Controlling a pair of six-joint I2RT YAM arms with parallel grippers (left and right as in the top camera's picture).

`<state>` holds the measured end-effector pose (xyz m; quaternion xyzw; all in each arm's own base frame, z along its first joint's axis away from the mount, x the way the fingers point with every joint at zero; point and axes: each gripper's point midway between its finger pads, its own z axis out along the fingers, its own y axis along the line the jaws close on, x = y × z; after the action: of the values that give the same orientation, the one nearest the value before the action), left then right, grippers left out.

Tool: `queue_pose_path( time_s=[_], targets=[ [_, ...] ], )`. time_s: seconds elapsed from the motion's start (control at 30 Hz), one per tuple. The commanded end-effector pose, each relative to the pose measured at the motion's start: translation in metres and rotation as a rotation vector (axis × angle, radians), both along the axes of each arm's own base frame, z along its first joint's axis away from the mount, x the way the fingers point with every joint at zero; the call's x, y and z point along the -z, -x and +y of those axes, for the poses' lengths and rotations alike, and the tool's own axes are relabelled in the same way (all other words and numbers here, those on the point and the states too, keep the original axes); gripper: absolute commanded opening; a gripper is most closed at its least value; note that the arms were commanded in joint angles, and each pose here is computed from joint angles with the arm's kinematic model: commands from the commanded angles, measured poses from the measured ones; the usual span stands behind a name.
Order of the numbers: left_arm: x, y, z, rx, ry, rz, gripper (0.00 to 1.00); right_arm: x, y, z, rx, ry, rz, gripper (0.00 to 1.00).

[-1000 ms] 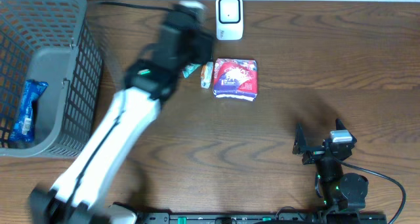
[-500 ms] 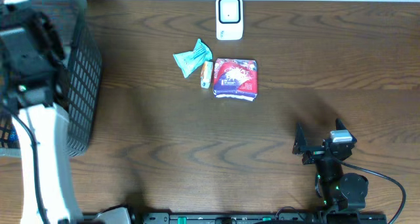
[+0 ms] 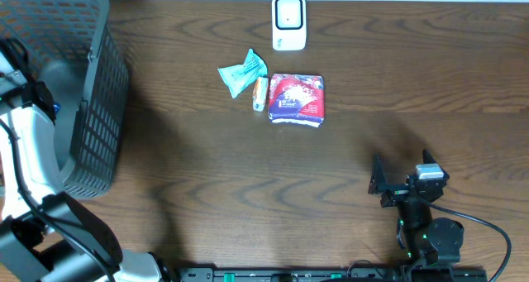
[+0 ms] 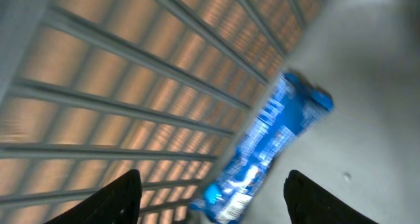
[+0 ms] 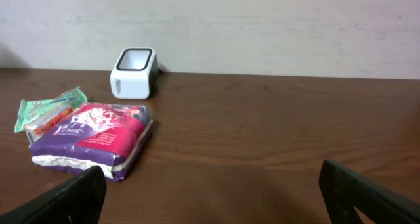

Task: Scan the item barcode
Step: 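Reach into the basket and grasp the blue snack bag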

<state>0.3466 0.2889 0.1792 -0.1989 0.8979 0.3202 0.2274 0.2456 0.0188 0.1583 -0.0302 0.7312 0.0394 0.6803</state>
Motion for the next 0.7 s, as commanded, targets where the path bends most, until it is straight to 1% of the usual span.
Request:
queue_pose_path(
  time_s=[0.0, 0.23, 0.4, 0.53, 0.67],
  targets=[
    [0.045, -0.005, -0.008, 0.069, 0.101, 0.067, 0.7, 0.001, 0.0, -0.001, 0.005, -0.01, 0.001, 0.99],
    [0.081, 0.002, 0.003, 0.046, 0.144, 0.139, 0.7, 0.001, 0.0, -0.001, 0.006, -0.01, 0.001, 0.99],
    [0.104, 0.017, 0.017, 0.005, 0.185, 0.173, 0.67, 0.001, 0.0, -0.001, 0.006, -0.01, 0.001, 0.99],
    [0.124, 0.012, 0.012, 0.042, 0.289, 0.139, 0.67, 0.001, 0.0, -0.001, 0.005, -0.01, 0.001, 0.99],
    [0.139, 0.013, 0.013, 0.06, 0.301, 0.169, 0.67, 0.001, 0.0, -0.001, 0.006, -0.01, 0.001, 0.99]
  ],
)
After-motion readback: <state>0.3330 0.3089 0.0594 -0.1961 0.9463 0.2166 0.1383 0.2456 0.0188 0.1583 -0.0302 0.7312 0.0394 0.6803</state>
